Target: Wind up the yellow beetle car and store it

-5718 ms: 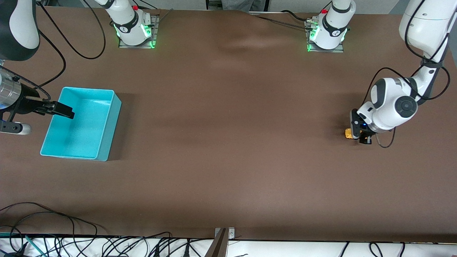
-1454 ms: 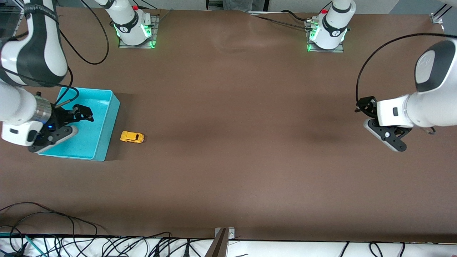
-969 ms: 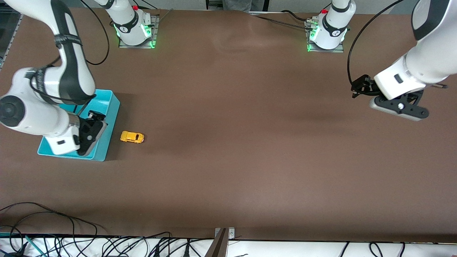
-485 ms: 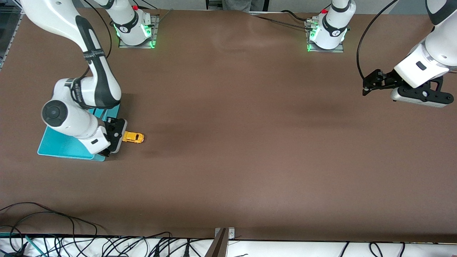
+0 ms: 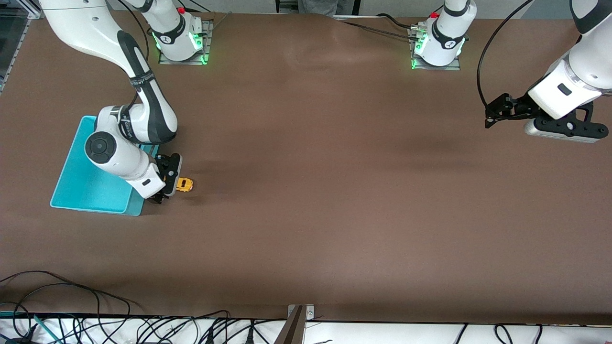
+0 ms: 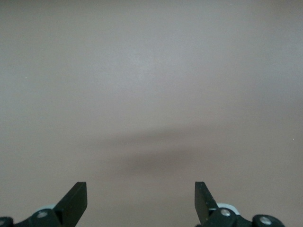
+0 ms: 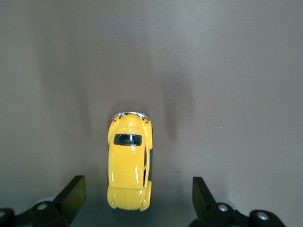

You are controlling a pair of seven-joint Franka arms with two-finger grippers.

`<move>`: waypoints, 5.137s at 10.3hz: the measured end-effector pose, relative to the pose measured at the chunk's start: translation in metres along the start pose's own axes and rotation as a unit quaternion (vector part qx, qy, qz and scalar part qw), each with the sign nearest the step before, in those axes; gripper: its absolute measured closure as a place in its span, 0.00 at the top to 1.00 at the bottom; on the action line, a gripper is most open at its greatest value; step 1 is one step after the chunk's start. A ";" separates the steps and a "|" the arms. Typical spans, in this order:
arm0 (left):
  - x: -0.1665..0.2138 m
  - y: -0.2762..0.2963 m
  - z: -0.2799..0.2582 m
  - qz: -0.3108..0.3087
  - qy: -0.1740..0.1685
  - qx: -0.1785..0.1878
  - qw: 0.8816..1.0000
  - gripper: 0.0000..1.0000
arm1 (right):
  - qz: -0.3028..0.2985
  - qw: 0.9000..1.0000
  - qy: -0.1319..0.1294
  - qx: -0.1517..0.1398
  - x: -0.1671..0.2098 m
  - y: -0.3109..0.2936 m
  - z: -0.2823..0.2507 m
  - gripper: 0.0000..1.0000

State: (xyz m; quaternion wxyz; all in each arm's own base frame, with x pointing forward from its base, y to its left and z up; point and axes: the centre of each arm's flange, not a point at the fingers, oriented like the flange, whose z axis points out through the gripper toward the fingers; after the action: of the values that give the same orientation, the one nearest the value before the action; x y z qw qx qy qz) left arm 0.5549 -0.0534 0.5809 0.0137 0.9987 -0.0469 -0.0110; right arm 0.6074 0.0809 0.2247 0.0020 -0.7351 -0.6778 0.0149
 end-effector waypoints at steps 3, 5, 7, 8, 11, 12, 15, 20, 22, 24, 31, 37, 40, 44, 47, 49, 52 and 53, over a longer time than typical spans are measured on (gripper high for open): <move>-0.003 -0.005 0.004 -0.008 -0.019 0.000 1.000 1.00 | -0.014 1.000 0.002 -0.001 0.012 -0.002 0.021 1.00; -0.015 -0.003 0.004 -0.008 -0.066 0.000 0.998 1.00 | -0.014 1.000 0.002 -0.002 0.011 -0.002 0.024 0.85; -0.017 -0.002 -0.004 -0.006 -0.074 0.000 0.997 1.00 | -0.015 1.000 0.002 -0.003 0.011 -0.002 0.024 0.53; -0.015 -0.002 -0.007 -0.007 -0.070 0.000 0.998 1.00 | -0.016 1.000 0.002 -0.004 0.011 -0.002 0.022 0.42; -0.006 -0.010 -0.011 -0.010 -0.057 0.024 0.998 1.00 | -0.017 1.000 0.008 -0.022 0.016 0.005 0.002 0.42; -0.001 -0.011 -0.015 -0.008 -0.039 0.039 0.998 1.00 | -0.014 0.999 0.011 -0.027 0.019 0.010 -0.022 0.42; 0.004 -0.012 -0.016 -0.007 -0.028 0.042 0.999 1.00 | 0.015 1.000 0.003 -0.004 0.012 0.016 -0.111 0.41; 0.004 -0.014 -0.017 -0.010 -0.026 0.042 0.999 1.00 | 0.107 0.993 -0.042 0.013 -0.131 0.014 -0.142 0.41; 0.004 -0.015 -0.018 -0.011 -0.025 0.042 0.999 1.00 | 0.122 0.991 -0.048 0.025 -0.152 0.000 -0.107 0.41; 0.005 -0.015 -0.018 -0.012 -0.024 0.042 0.999 1.00 | 0.125 0.991 -0.048 0.020 -0.157 -0.016 -0.072 0.41; 0.006 -0.015 -0.015 -0.012 -0.026 0.042 0.999 1.00 | 0.141 0.988 -0.058 0.018 -0.182 -0.040 -0.004 0.41; 0.006 -0.015 -0.015 -0.012 -0.026 0.042 0.999 1.00 | 0.141 0.988 -0.061 0.016 -0.182 -0.039 0.005 0.43; 0.006 -0.015 -0.015 -0.012 -0.026 0.042 0.999 1.00 | 0.142 0.988 -0.061 0.013 -0.182 -0.038 0.004 0.63; 0.006 -0.015 -0.015 -0.013 -0.026 0.042 0.999 1.00 | 0.190 0.981 -0.045 0.008 -0.174 -0.003 -0.074 1.00; 0.007 -0.015 -0.015 -0.012 -0.026 0.042 0.999 1.00 | 0.312 0.949 -0.043 0.021 -0.155 0.028 -0.206 1.00; 0.007 -0.015 -0.015 -0.013 -0.026 0.042 0.999 1.00 | 0.410 0.911 -0.039 0.004 -0.139 0.035 -0.265 1.00; 0.007 -0.015 -0.015 -0.012 -0.025 0.042 0.999 1.00 | 0.574 0.818 -0.040 -0.003 -0.114 0.033 -0.304 1.00; 0.007 -0.015 -0.015 -0.012 -0.025 0.042 0.999 1.00 | 0.604 0.796 -0.031 0.000 -0.111 0.033 -0.308 1.00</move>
State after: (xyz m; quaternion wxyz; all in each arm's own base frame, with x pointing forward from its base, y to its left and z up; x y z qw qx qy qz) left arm 0.5633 -0.0389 0.5958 -0.0293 0.9983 -0.0352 -0.0346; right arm 0.6384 -0.0270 0.5341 -0.0282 -0.9944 -0.0954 0.0361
